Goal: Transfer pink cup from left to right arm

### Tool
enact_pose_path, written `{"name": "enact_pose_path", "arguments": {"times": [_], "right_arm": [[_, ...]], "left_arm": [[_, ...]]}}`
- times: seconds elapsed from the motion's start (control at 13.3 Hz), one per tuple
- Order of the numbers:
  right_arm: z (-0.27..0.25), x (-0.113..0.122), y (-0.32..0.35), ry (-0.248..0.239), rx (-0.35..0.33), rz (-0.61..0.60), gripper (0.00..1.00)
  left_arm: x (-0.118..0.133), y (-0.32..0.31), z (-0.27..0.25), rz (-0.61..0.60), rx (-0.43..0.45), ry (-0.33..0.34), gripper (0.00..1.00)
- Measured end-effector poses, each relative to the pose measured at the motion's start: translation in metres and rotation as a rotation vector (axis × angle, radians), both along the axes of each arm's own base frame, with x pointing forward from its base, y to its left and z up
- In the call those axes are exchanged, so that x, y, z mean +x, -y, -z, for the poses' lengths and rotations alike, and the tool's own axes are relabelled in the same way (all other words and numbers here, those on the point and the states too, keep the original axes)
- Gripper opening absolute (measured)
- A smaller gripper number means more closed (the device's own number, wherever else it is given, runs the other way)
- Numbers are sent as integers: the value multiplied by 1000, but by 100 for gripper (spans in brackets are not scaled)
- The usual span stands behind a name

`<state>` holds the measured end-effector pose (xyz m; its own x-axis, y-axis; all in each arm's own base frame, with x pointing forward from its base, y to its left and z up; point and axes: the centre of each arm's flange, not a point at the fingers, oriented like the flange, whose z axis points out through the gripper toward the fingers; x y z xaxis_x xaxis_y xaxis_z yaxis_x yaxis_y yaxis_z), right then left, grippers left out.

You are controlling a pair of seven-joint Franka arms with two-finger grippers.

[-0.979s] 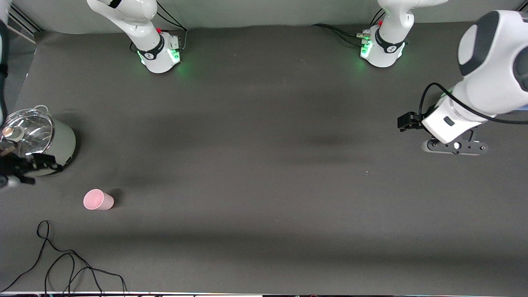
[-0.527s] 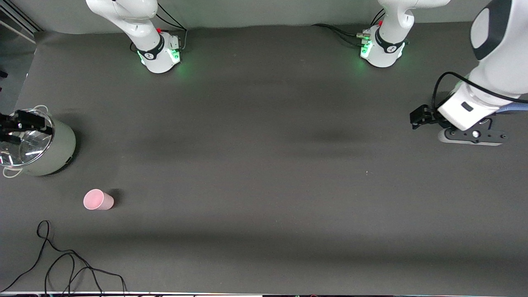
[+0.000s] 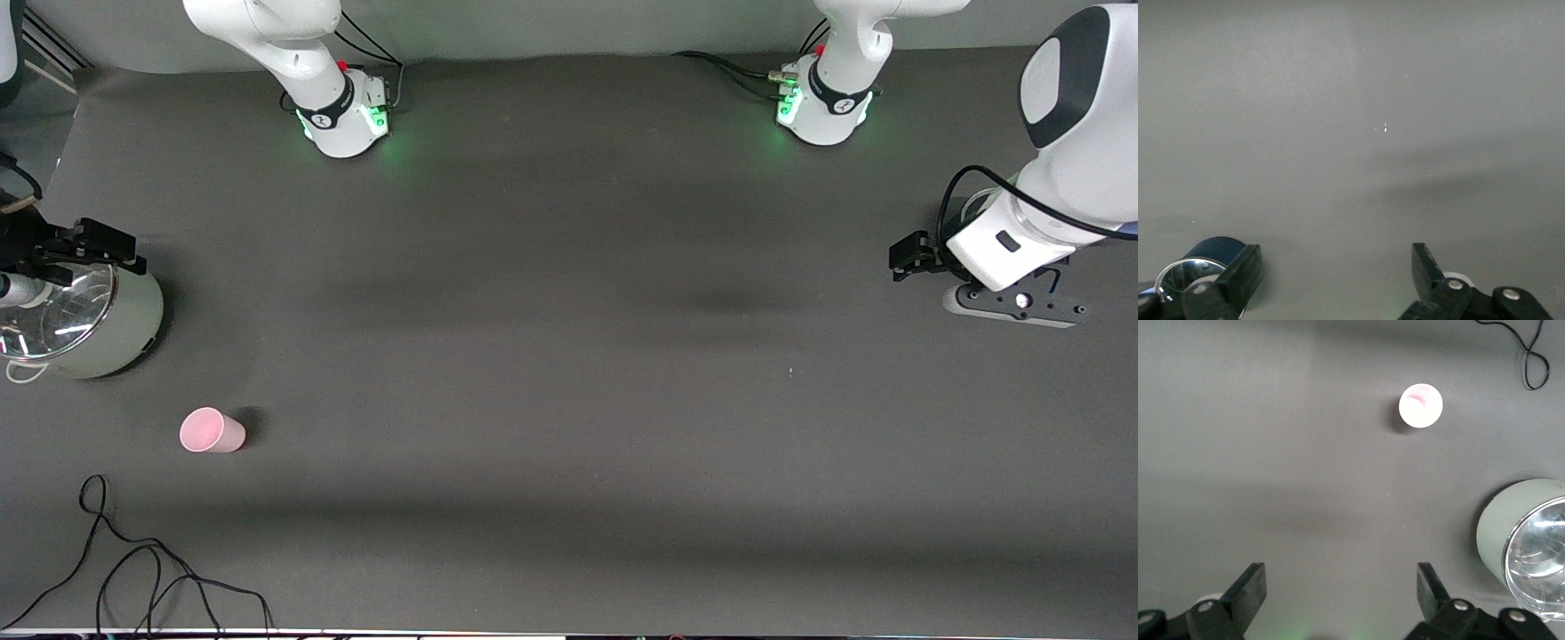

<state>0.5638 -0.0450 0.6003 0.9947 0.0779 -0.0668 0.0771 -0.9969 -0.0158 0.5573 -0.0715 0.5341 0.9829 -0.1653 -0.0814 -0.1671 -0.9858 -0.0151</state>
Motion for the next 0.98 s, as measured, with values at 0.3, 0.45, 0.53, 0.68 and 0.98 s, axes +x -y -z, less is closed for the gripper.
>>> {"name": "enact_pose_path", "arguments": {"times": [0.3, 0.45, 0.53, 0.68, 0.98], "right_arm": [[-1, 2, -5, 12, -10, 105, 100], [-3, 4, -7, 29, -11, 111, 100], [-4, 6, -6, 40, -11, 112, 100], [-4, 7, -6, 52, -11, 113, 100], [-2, 8, -4, 52, -12, 117, 100]], "left_arm": [[0, 0, 1, 3, 0, -3, 100], [0, 0, 1, 3, 0, -3, 100], [0, 0, 1, 3, 0, -3, 100], [0, 0, 1, 3, 0, -3, 100], [0, 0, 1, 4, 0, -3, 100]]}}
